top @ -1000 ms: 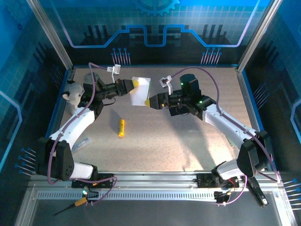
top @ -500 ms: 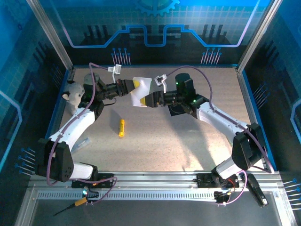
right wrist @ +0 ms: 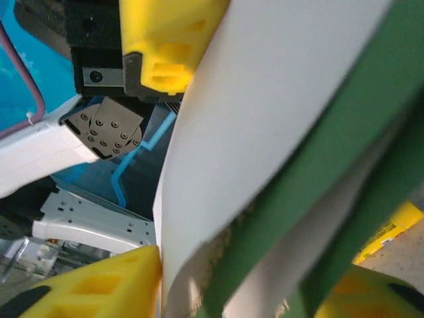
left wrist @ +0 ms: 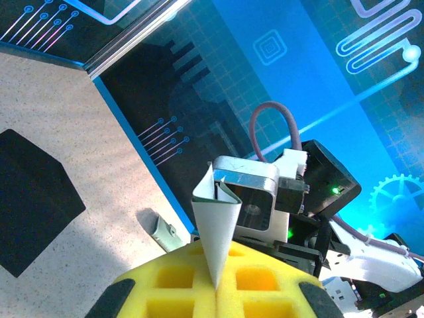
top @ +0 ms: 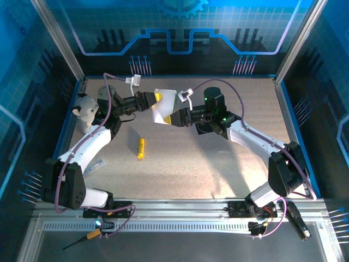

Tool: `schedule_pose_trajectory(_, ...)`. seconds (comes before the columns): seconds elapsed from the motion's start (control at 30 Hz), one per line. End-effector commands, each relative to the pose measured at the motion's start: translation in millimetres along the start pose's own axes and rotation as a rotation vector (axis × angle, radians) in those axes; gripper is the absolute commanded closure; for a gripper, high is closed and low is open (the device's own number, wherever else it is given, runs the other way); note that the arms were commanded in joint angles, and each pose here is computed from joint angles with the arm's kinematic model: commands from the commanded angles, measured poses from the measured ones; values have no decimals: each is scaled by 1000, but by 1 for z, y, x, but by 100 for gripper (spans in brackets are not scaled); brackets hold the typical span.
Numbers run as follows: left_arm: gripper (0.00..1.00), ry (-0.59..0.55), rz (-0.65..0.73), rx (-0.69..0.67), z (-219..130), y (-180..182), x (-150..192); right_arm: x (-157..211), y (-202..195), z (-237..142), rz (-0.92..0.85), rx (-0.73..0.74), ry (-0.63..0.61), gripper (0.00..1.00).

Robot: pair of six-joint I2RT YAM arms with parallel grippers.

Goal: Place the letter into the envelope and seal it

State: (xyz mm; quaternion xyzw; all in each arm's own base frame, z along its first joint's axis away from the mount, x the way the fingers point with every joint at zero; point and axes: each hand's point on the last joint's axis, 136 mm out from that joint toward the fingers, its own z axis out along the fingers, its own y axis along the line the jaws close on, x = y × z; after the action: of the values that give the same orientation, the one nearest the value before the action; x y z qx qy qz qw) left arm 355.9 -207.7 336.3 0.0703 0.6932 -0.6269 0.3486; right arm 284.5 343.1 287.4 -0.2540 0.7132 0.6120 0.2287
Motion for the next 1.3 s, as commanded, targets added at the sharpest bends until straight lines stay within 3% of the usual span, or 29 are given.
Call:
schedule_pose_trajectory(0.0,94,1,28,-2,3,-1,-4,2,13,-5,-29,-35,1,59)
schedule_pose_trajectory(0.13,82,8,32,-11,3,0,-2,1,15,-7,-35,-44,-8,71)
schedule_pose_trajectory(0.33,52,35,45,-30,0,2,4,-5,19,-11,-24,-76,-31,72)
schedule_pose_trajectory(0.5,44,72,68,-38,-8,2,11,-6,22,-12,-1,-114,-36,73)
schedule_pose_trajectory(0.93,44,133,158,73,-28,-25,16,-1,33,-13,34,-202,-5,73)
schedule_pose_trajectory(1.27,40,79,183,204,-42,-41,0,-5,35,-12,59,-245,-12,74)
